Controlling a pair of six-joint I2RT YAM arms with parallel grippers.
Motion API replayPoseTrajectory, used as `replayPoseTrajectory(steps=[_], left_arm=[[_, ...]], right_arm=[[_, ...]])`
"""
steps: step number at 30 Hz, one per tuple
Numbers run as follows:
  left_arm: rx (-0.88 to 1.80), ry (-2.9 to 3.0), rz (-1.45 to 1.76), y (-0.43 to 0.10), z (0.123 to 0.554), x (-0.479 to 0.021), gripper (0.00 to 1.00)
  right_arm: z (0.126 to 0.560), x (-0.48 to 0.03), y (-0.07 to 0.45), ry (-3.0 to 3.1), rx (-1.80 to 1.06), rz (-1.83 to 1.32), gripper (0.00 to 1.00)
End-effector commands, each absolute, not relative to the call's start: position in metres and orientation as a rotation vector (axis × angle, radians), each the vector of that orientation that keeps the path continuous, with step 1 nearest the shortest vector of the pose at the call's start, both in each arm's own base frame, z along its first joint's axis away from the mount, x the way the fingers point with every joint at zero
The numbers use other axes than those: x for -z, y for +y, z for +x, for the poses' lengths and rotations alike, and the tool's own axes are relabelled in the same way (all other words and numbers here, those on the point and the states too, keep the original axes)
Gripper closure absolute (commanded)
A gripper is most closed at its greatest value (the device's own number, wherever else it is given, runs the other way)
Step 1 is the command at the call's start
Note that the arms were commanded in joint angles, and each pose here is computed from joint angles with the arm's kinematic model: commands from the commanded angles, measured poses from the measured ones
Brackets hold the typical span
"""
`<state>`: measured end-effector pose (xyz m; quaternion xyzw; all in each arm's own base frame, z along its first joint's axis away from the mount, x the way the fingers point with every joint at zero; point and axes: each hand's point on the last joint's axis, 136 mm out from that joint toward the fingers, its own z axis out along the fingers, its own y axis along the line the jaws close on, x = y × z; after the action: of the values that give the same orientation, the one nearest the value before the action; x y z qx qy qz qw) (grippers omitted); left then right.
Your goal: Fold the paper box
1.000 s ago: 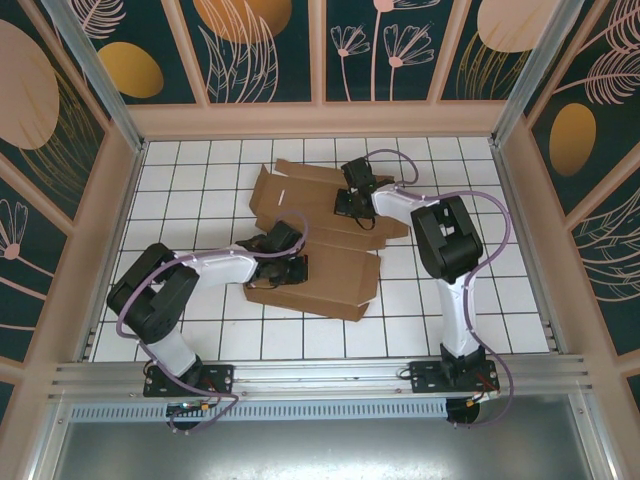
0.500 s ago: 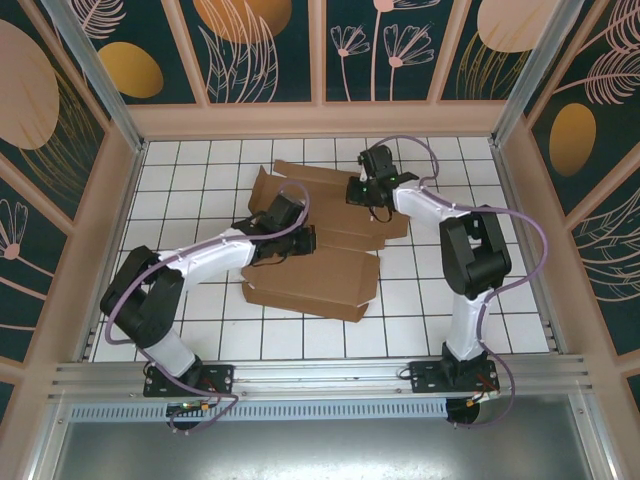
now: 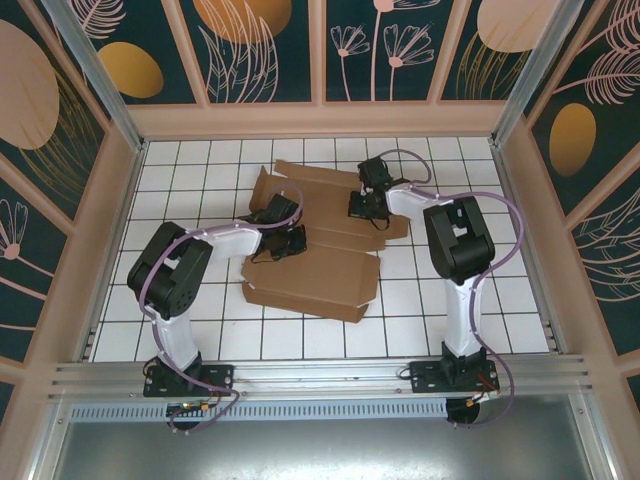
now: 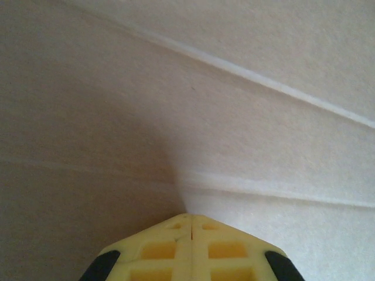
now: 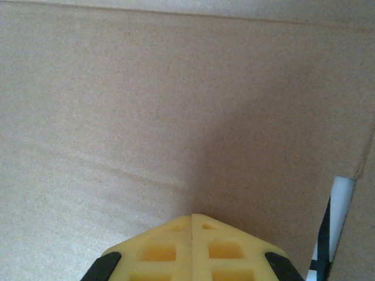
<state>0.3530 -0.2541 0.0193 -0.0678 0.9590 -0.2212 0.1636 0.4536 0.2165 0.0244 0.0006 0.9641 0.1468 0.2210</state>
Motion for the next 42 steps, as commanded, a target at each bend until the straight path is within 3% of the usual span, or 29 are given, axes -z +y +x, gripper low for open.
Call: replayPoseTrajectory(steps=[1, 10, 15, 20, 23, 25, 28, 32, 35, 38, 42], left_arm=[[0.583, 2.747, -0.245, -0.244, 0.363, -0.012, 1.00], [0.542, 2.744, -0.285, -0.238, 0.386, -0.002, 1.00], [0.559, 2.754, -0.203, -0.252, 0.402, 0.002, 1.00], [0.602, 2.737, -0.114, -0.272, 0.427, -0.010, 1.00], [0.629, 2.633, -0.060, -0.276, 0.439, -0.045, 1.00], [0.663, 2.525, -0.008, -0.276, 0.442, -0.079, 0.95], [0.708, 2.388, 0.077, -0.275, 0.437, -0.125, 0.84], [0.615, 2.459, -0.058, -0.251, 0.426, -0.127, 0.80], [0.800, 2.555, -0.145, -0.265, 0.399, -0.101, 0.91], [0.935, 2.561, -0.265, -0.265, 0.377, -0.085, 1.00], [0.837, 2.604, -0.313, -0.248, 0.364, -0.063, 1.00]], right_arm=[[0.430, -0.011, 0.194, 2.726, -0.313, 0.054, 1.00], [0.355, -0.018, 0.192, 2.729, -0.447, 0.119, 1.00], [0.312, -0.036, 0.220, 2.698, -0.708, 0.081, 1.00], [0.309, -0.070, 0.233, 2.592, -0.848, 0.074, 1.00], [0.321, -0.104, 0.234, 2.497, -0.865, 0.046, 0.98], [0.326, -0.140, 0.238, 2.378, -0.905, -0.018, 0.91], [0.326, -0.177, 0.243, 2.237, -0.908, -0.163, 0.66], [0.356, -0.195, 0.224, 2.228, -0.774, -0.162, 0.63], [0.364, -0.192, 0.230, 2.226, -0.770, -0.285, 0.73], [0.385, -0.149, 0.207, 2.381, -0.535, -0.198, 1.00], [0.391, -0.103, 0.188, 2.495, -0.368, -0.142, 1.00]])
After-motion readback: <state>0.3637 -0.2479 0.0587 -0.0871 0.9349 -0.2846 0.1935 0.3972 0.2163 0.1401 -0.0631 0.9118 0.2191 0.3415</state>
